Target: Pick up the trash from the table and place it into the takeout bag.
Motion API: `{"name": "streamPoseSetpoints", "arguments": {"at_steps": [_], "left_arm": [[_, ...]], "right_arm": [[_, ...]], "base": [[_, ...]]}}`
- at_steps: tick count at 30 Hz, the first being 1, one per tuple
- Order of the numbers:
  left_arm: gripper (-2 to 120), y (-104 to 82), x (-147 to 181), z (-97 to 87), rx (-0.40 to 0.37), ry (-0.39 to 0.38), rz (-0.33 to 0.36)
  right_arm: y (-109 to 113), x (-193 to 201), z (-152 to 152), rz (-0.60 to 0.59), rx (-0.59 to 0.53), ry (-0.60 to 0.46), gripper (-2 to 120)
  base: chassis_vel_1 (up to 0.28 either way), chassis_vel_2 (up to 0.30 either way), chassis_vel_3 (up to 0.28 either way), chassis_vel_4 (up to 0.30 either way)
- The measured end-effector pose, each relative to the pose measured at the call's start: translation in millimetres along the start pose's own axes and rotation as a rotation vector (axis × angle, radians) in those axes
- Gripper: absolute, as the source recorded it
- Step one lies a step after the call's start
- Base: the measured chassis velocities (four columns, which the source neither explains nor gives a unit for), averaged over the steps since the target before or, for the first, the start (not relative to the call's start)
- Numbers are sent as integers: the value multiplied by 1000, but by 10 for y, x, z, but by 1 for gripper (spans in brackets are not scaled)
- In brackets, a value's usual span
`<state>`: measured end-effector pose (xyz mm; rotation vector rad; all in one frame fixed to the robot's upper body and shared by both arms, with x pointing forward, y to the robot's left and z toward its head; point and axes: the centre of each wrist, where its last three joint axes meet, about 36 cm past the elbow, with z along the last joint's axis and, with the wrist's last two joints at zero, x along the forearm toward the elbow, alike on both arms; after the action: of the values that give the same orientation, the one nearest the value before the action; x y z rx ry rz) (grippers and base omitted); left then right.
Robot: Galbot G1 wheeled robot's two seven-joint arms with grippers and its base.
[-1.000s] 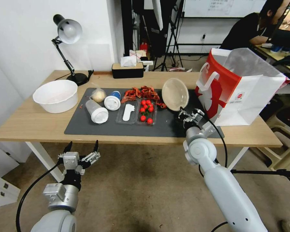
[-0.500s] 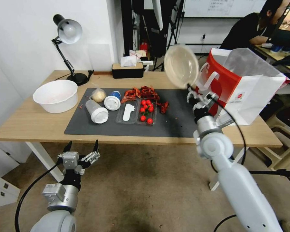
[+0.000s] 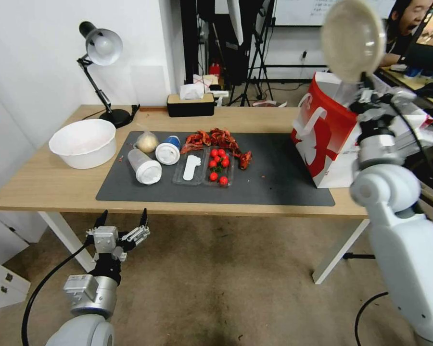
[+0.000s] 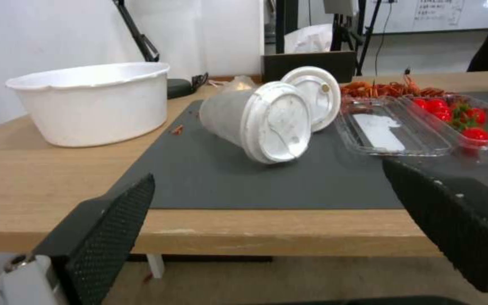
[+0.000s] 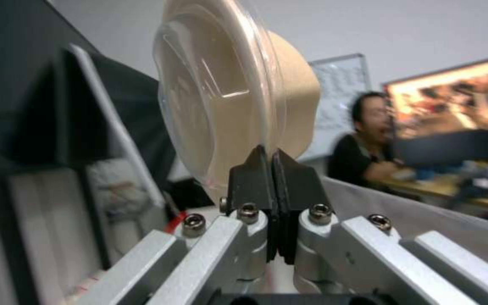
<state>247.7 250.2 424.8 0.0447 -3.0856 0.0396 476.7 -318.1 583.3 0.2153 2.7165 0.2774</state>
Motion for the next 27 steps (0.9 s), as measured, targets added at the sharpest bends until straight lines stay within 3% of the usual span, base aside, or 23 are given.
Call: {"name": "streamPoseSetpoints", "arguments": {"at_steps": [9,11,14,15,27], "left_arm": [[100,-13,0,2,1,0,1],[100,-19,0,3,-1,0,2],[100,-19,1,3,-1,0,1],[100,-20,5,5,-3,1,1],[100,-29,12,10,-6,3,3]], "right_arm": [[-33,-10,-45,83,54,44,0],[-25,14,-84,129,75,76,10],[-22,24,-95,138,80,84,14],[-11,59,-121,152,88,100,26],[2,98,-156,147,55,99,69]], "base": [[0,0,0,0],[0,0,0,0],[0,0,0,0],[0,0,0,0],[0,0,0,0]]}}
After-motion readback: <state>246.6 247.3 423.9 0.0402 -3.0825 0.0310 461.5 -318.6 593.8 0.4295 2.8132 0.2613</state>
